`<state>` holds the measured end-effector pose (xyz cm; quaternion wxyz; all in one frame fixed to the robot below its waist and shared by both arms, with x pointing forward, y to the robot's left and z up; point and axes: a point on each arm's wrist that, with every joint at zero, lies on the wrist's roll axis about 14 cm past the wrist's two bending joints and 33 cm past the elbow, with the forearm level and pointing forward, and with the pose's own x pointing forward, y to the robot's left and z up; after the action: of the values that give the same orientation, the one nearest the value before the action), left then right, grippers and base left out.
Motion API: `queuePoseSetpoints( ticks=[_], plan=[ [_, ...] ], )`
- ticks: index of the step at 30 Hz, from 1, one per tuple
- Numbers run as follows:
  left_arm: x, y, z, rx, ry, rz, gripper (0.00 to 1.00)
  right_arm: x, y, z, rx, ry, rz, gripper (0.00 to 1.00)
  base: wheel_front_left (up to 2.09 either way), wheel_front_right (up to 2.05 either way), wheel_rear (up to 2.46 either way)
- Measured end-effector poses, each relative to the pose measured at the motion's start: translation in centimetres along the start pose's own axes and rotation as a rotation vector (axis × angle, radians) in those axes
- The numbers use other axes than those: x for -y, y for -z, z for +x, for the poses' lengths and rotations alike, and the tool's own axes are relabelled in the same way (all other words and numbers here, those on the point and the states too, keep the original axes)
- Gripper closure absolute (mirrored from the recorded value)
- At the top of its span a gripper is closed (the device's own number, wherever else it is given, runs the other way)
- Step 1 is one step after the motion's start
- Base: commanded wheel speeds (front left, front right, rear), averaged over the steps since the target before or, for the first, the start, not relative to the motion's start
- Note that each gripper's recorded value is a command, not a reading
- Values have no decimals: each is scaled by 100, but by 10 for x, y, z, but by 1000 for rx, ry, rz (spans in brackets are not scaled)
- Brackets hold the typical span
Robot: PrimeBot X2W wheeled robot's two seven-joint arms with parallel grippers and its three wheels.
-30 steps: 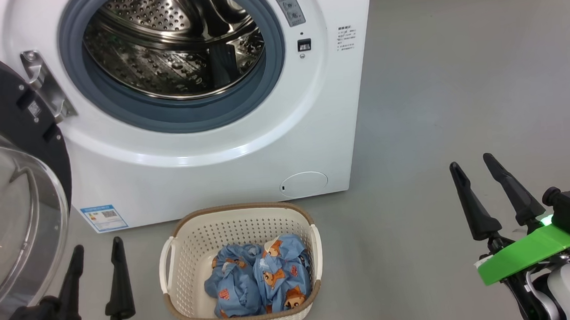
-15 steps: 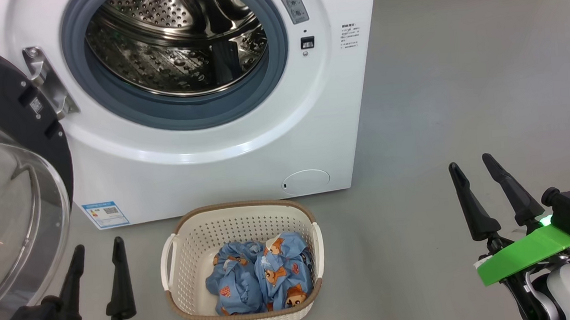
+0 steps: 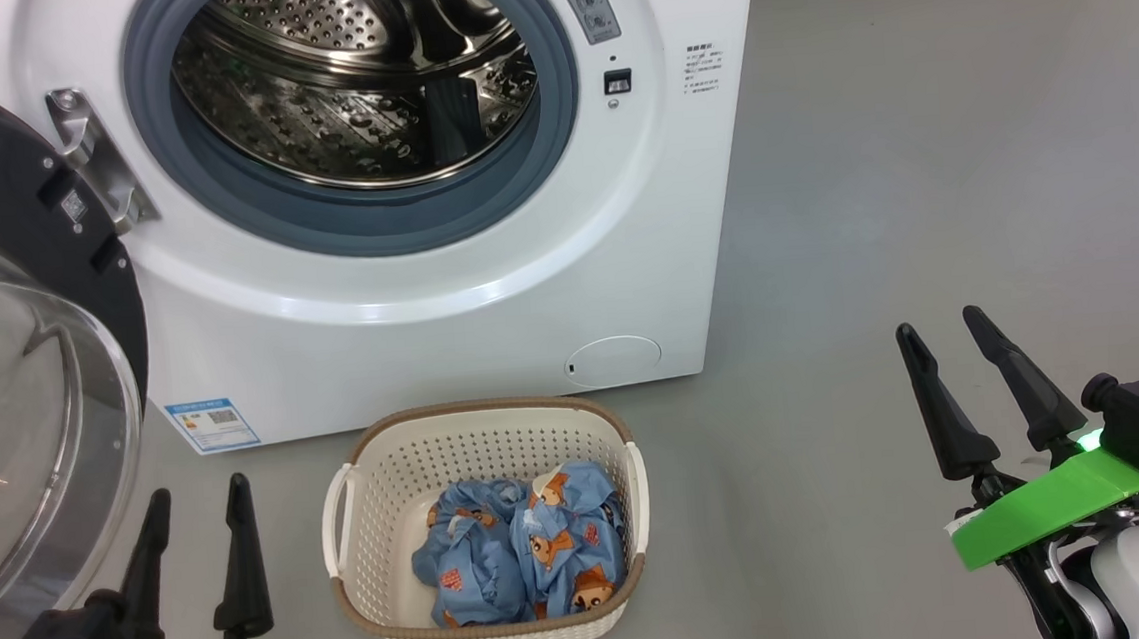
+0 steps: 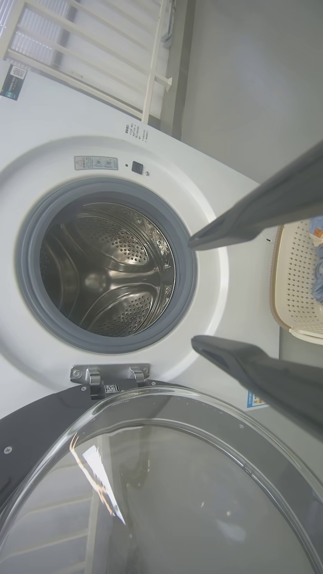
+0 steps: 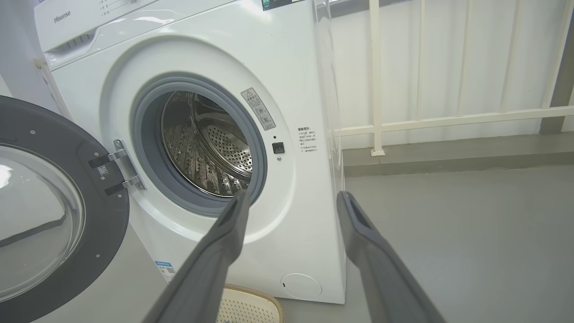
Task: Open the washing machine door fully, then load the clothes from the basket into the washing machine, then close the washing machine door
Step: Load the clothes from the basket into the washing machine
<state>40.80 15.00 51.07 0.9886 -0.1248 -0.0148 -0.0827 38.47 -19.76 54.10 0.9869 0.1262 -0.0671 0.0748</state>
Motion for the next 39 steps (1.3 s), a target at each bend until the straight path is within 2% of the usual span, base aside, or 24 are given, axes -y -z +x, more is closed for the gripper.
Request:
queuePoseSetpoints(
  ticks=[7, 26, 39],
  plan=[
    [-1, 0, -1, 0, -2, 1, 0, -1, -1, 0, 3, -1, 1, 0, 34, -34, 0],
    [-6, 1, -3, -3, -17, -1, 0, -4, 4, 5, -8, -12, 5, 0, 102, -102, 0],
    [-5, 1, -2, -2, -14, -5, 0, -4, 5, 5, -9, -11, 8, 0, 10, -10, 0]
  ],
)
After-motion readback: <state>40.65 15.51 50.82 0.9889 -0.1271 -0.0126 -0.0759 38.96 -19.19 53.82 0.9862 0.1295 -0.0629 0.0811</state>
